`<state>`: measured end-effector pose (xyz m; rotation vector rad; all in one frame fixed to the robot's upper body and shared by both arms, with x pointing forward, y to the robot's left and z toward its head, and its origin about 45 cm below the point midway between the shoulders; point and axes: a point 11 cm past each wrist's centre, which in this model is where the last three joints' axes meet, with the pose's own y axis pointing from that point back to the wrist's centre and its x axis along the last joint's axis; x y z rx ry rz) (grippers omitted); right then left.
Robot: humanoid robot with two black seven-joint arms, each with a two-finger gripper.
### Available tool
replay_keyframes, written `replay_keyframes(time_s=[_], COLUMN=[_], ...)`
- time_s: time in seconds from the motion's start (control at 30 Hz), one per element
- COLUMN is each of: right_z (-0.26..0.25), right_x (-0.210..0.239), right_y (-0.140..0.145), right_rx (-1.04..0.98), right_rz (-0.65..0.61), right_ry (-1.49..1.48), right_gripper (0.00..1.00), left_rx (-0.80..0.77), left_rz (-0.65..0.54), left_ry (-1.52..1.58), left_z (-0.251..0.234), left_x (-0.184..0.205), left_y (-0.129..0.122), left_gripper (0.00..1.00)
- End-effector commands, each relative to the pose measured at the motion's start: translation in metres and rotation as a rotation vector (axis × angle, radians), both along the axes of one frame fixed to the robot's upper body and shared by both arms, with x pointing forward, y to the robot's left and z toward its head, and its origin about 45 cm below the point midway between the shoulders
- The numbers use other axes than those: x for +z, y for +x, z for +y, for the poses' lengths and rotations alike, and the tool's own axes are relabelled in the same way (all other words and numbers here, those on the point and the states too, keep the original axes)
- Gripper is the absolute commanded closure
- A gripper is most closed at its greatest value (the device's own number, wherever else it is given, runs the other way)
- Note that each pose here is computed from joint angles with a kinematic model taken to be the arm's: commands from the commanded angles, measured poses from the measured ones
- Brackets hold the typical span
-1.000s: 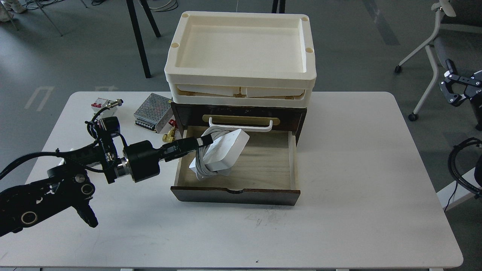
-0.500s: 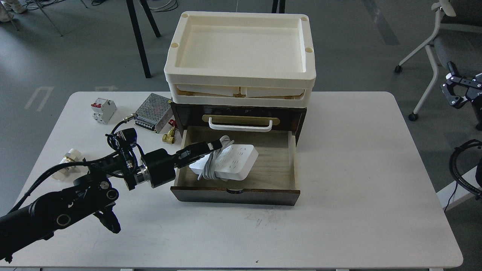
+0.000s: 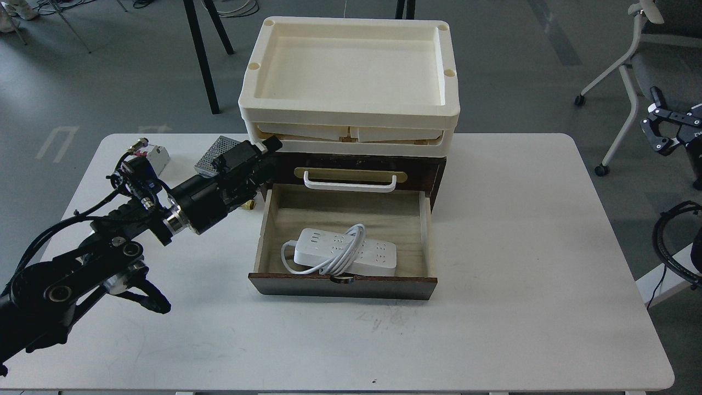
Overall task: Put charging cable into cabinet
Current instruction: 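Lower the charger into the drawer, open the left gripper and withdraw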
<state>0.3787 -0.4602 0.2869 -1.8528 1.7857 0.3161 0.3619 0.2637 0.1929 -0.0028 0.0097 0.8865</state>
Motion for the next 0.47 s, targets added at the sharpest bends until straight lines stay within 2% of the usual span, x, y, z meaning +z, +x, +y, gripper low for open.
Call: replay_keyframes(time_s=[0.0, 0.13, 0.23, 0.43], right_z=[0.004, 0.010, 0.009, 0.020], right_x=[0.007, 0.013, 0.024, 0.022], right_y=[0.001, 0.000, 0.001, 0.005], right_rx=[0.037, 0.102, 0.121, 0.129], right_rz=[-0.040, -0.085, -0.131, -0.166], right_ry=[0.024, 0.048, 0.065, 0.127], right_gripper=[0.00, 0.00, 0.00, 0.00], left_rx=[0.044, 0.297, 0.428, 0.500], left_rz=[0.063, 0.057, 0.018, -0.027], left_ry=[-0.310, -0.468, -0.532, -0.624], left_z=[0.032, 0.098, 0.137, 0.158], left_x=[0.026, 0.032, 0.041, 0.057], left_y=[0.009, 0.030, 0.041, 0.048], left_gripper=[0.01, 0.01, 0.01, 0.01])
